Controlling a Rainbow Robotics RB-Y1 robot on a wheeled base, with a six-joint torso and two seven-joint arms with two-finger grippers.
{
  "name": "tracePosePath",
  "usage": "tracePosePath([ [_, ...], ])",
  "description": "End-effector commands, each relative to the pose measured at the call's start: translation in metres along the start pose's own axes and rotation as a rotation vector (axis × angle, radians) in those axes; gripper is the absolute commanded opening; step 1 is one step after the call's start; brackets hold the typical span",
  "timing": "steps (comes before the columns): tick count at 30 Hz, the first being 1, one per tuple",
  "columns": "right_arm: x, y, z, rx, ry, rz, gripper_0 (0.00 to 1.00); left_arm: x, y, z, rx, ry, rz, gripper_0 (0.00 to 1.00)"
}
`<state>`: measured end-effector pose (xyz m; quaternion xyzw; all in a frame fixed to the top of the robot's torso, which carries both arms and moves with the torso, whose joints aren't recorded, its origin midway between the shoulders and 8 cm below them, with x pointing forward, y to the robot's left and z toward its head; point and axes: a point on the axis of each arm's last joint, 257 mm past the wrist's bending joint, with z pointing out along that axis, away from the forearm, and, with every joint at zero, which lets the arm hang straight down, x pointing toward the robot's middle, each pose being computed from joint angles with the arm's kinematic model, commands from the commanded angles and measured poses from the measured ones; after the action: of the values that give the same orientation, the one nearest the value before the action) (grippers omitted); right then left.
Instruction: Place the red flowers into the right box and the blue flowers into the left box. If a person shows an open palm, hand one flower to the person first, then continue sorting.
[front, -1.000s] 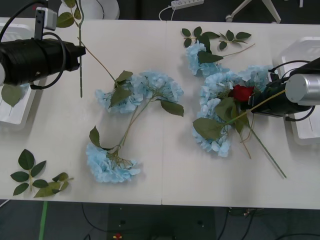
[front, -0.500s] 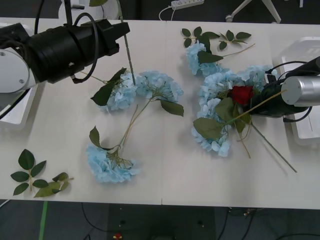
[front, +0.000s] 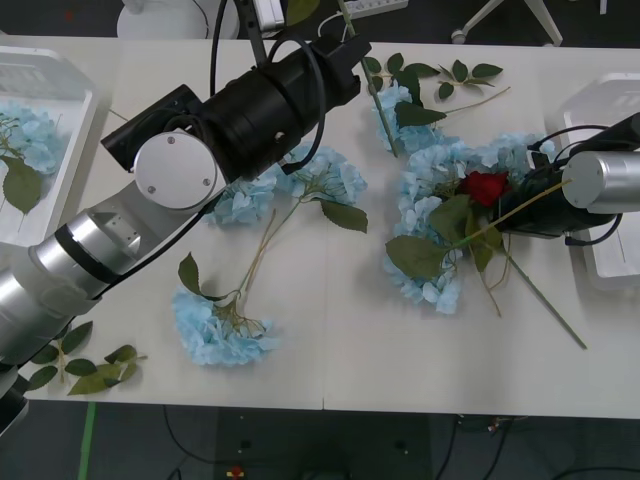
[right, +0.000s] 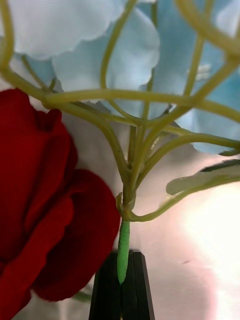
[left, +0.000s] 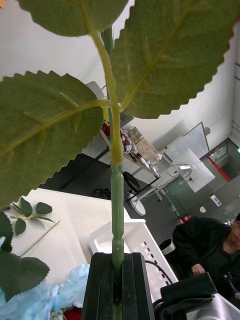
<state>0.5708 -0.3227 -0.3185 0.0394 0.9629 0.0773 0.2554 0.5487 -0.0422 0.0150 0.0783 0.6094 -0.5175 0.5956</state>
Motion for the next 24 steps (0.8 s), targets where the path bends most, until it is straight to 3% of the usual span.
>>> tracePosePath([
  [1, -0.026, 0.005, -0.032, -0.067, -0.006, -0.103, 0.0, -0.003, -0.037, 0.035, 0.063, -0.011, 0.1, 0.0],
  [13, -0.037, 0.007, -0.082, -0.246, -0.024, -0.288, 0.0, 0.004, -0.043, 0.043, 0.071, -0.003, 0.092, 0.0],
  [24, -0.03, -0.008, -0.079, -0.214, -0.013, -0.288, 0.0, 0.004, -0.043, 0.043, 0.071, -0.003, 0.092, 0.0],
])
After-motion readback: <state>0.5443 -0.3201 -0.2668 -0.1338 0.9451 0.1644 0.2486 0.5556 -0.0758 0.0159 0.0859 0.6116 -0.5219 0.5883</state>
